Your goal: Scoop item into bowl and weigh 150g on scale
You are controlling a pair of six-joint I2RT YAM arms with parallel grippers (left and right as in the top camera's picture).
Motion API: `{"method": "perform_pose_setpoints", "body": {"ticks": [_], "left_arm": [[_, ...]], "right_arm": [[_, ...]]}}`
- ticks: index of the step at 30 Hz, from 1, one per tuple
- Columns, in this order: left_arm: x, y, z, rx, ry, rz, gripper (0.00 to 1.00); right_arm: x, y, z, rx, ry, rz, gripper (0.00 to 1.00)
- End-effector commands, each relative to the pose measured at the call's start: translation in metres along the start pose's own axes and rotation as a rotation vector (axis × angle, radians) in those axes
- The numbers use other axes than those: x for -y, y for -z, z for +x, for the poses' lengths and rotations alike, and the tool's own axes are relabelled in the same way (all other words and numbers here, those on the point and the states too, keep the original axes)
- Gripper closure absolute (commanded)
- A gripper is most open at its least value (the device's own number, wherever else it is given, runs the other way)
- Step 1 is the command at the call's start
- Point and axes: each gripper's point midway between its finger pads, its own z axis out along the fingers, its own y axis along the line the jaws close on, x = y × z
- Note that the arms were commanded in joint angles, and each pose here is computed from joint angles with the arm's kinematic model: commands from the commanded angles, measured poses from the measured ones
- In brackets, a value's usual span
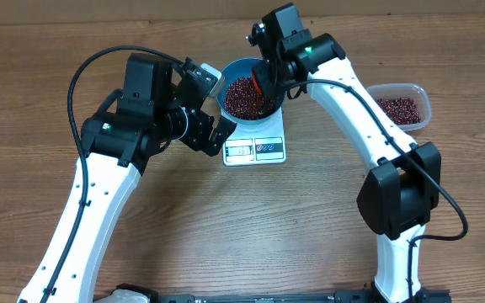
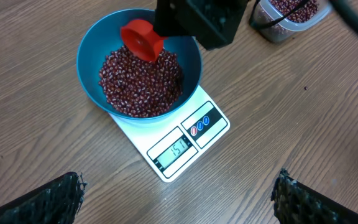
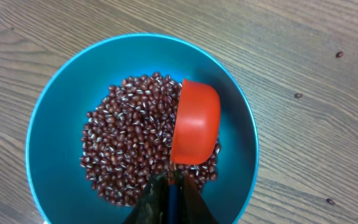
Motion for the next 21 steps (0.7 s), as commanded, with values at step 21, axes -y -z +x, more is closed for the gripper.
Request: {"method": "perform_pose_setpoints", "body": {"ticks": [21], "left_arm": [[-0.001, 0.008, -0.01, 0.03, 0.004, -0.015, 0.0]], "right_arm": [[-0.01, 0.008, -0.003, -0.009, -0.029, -0.129, 0.96]]}}
